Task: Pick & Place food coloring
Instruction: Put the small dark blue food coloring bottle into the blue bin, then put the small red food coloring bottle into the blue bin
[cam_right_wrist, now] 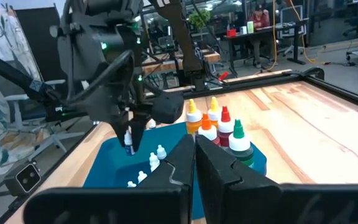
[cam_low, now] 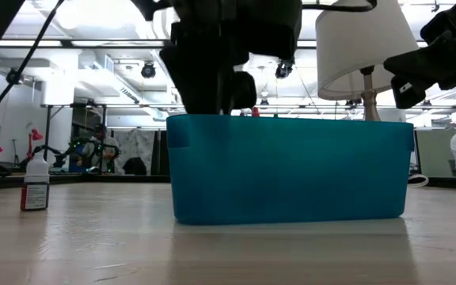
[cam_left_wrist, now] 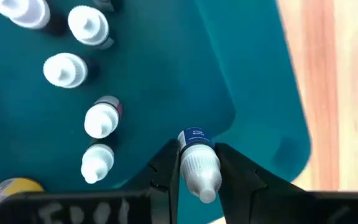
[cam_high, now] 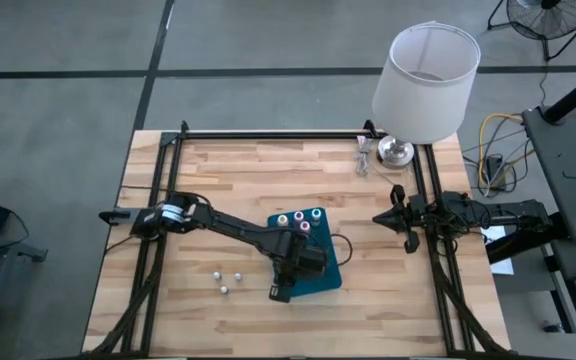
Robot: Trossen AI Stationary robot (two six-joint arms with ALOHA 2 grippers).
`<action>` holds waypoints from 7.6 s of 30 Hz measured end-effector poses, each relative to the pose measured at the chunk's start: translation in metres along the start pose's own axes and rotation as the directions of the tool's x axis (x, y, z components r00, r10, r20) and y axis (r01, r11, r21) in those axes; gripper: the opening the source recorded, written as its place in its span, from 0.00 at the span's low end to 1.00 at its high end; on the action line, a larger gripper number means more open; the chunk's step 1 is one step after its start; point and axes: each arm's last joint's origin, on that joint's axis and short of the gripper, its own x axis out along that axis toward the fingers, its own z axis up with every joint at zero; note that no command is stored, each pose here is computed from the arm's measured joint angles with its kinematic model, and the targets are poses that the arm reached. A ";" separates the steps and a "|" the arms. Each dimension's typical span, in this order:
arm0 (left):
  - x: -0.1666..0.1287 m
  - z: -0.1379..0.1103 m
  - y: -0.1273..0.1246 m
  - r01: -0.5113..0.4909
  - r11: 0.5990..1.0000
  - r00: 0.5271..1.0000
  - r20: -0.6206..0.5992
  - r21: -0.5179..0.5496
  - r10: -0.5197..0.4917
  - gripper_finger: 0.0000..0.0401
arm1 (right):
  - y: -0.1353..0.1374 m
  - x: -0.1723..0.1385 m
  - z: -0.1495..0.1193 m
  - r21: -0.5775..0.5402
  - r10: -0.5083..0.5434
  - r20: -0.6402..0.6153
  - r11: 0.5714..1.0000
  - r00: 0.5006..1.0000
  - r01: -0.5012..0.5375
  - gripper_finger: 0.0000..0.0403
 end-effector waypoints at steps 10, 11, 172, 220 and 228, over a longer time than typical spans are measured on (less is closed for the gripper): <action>0.017 -0.004 0.005 -0.050 0.999 0.999 0.003 -0.010 0.050 0.15 | 0.000 0.000 0.000 0.000 0.001 0.000 1.000 1.000 -0.001 0.02; 0.018 -0.004 0.005 -0.049 0.999 0.999 0.009 -0.010 0.049 0.15 | 0.000 0.000 0.000 0.000 0.000 0.000 1.000 1.000 0.000 0.02; 0.019 -0.158 -0.028 -0.043 0.995 0.998 0.054 0.085 0.039 0.30 | 0.000 0.000 0.000 0.000 0.000 0.000 1.000 1.000 0.000 0.02; -0.015 -0.132 -0.031 -0.046 0.995 0.995 0.087 0.085 0.039 0.13 | 0.000 0.000 0.000 0.000 0.000 0.000 1.000 1.000 0.000 0.02; -0.055 -0.105 -0.028 -0.074 0.987 0.982 0.185 0.140 0.047 0.14 | 0.000 0.000 0.000 0.000 0.000 0.000 1.000 1.000 0.000 0.02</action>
